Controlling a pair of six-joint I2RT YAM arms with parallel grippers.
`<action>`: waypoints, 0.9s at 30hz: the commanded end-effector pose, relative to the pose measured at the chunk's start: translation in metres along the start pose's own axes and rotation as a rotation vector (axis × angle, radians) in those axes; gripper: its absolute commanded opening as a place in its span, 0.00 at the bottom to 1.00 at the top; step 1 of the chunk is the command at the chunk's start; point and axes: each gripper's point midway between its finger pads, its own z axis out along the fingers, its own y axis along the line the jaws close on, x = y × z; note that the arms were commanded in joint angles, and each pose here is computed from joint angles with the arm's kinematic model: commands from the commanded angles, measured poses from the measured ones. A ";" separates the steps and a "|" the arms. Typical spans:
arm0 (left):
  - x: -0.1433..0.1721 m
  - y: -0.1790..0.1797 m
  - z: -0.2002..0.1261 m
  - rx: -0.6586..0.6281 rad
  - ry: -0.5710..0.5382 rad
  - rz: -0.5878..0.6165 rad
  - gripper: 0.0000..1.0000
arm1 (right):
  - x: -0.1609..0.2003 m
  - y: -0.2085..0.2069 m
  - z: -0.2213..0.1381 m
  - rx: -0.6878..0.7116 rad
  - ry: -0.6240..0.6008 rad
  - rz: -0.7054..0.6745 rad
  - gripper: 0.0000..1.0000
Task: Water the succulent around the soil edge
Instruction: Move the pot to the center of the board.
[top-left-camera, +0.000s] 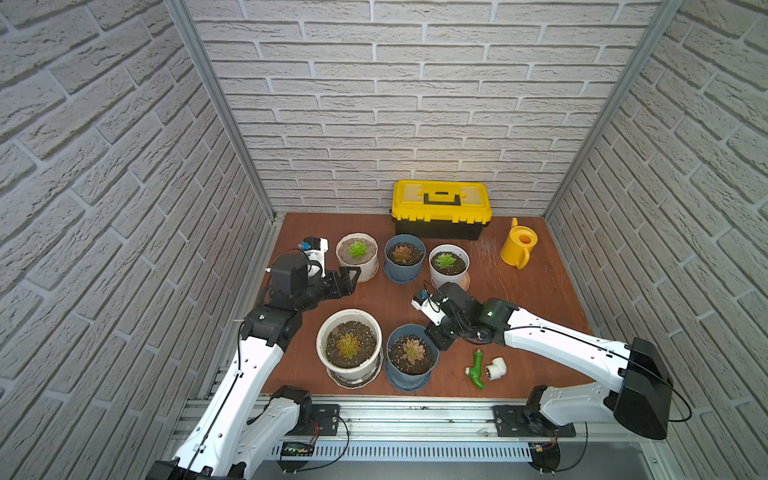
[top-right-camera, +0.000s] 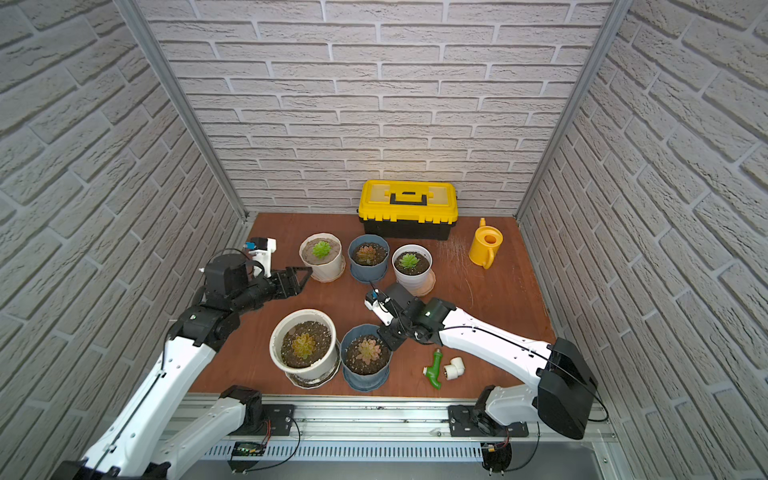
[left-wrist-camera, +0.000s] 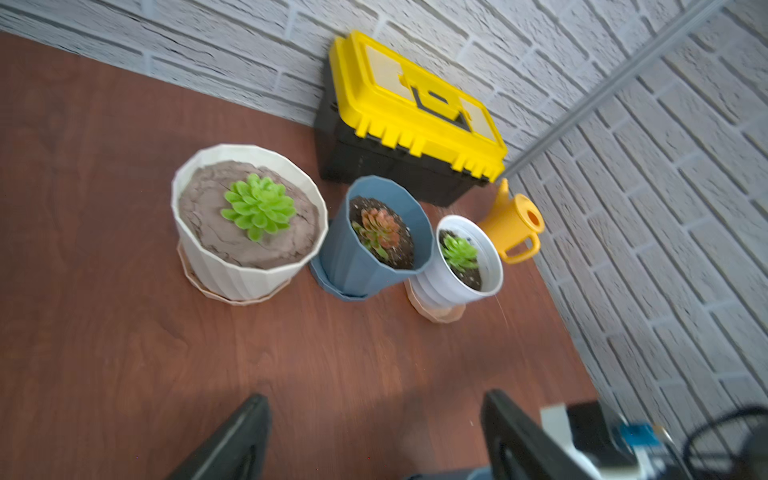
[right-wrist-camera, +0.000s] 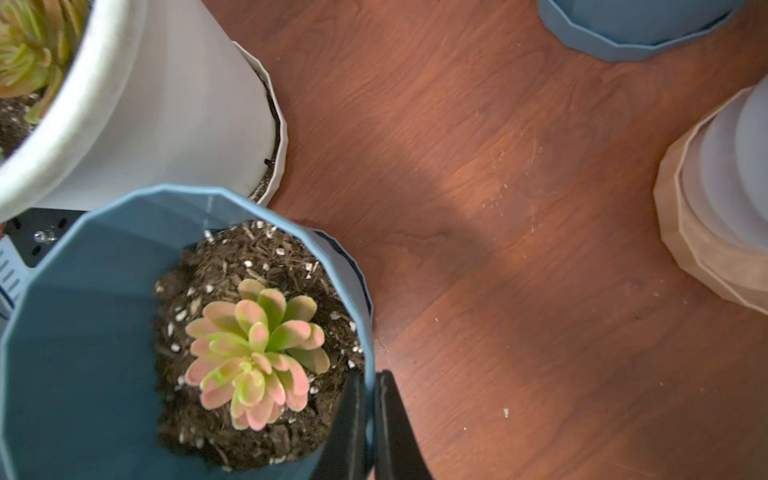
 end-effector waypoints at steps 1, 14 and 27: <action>0.034 -0.027 -0.007 0.167 0.132 0.103 0.98 | 0.001 -0.009 -0.002 0.064 0.012 0.014 0.03; 0.056 0.014 -0.022 -0.088 0.174 0.197 0.98 | -0.009 -0.099 -0.021 0.449 0.003 0.125 0.03; 0.054 0.047 -0.048 -0.319 0.121 0.107 0.98 | -0.032 -0.155 -0.025 0.411 -0.107 0.308 0.14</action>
